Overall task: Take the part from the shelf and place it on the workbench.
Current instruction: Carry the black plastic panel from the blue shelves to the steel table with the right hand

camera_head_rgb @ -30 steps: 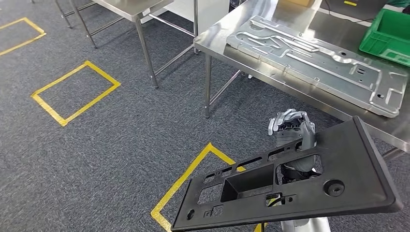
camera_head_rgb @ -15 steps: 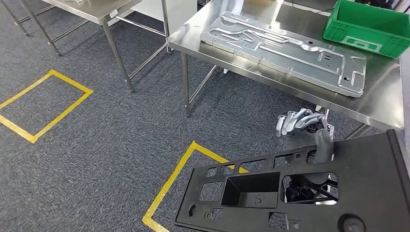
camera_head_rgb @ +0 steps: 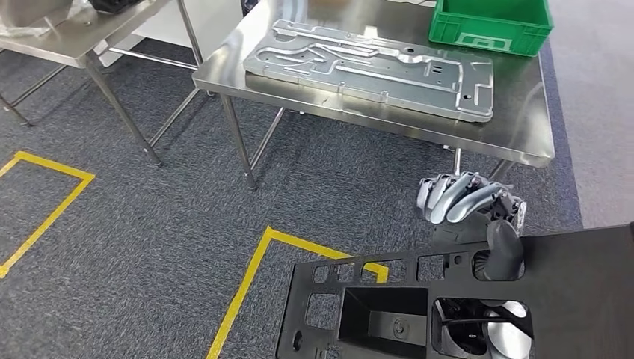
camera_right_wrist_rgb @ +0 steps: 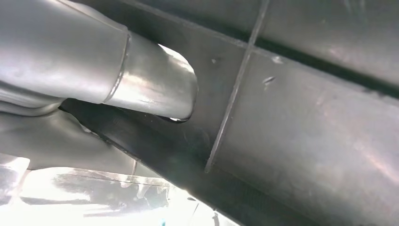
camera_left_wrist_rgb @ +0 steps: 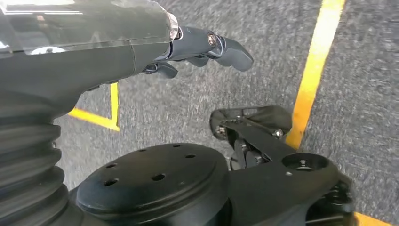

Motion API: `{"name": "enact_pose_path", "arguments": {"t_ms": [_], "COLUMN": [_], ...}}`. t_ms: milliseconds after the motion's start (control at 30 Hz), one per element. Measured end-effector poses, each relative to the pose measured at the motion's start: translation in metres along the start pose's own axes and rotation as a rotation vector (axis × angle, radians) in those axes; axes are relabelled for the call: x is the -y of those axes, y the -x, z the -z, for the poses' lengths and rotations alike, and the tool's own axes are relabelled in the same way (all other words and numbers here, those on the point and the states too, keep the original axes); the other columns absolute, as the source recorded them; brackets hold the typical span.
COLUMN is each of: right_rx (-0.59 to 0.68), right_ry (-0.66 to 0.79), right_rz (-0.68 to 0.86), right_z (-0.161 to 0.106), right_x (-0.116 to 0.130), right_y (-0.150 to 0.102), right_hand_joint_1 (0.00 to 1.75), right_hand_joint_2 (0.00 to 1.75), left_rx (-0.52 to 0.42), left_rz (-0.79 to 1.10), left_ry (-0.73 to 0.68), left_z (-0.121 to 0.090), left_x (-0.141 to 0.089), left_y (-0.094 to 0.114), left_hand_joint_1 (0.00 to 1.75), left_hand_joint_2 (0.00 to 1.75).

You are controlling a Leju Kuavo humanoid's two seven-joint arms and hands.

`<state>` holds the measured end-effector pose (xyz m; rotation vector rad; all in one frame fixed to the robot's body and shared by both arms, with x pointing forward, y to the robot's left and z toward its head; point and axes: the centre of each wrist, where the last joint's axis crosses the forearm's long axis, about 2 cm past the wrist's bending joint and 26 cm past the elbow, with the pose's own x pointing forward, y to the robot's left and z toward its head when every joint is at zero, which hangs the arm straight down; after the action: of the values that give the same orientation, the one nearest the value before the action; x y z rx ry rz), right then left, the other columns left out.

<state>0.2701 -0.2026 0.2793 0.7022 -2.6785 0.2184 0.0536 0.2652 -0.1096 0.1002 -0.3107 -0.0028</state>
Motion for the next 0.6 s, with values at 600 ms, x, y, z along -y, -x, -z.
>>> {"name": "enact_pose_path", "arguments": {"t_ms": [600], "right_rx": [0.041], "right_ry": [-0.079], "right_rz": [0.013], "right_z": [0.038], "right_x": [0.007], "right_y": [-0.005], "right_hand_joint_1": [1.75], "right_hand_joint_2": [0.00], "left_rx": [-0.036], "left_rz": [-0.025], "left_ry": [0.015], "left_z": [-0.001], "left_x": [0.009], "left_y": [-0.003], "left_hand_joint_1": [0.00], "left_hand_joint_2": [1.75]}}
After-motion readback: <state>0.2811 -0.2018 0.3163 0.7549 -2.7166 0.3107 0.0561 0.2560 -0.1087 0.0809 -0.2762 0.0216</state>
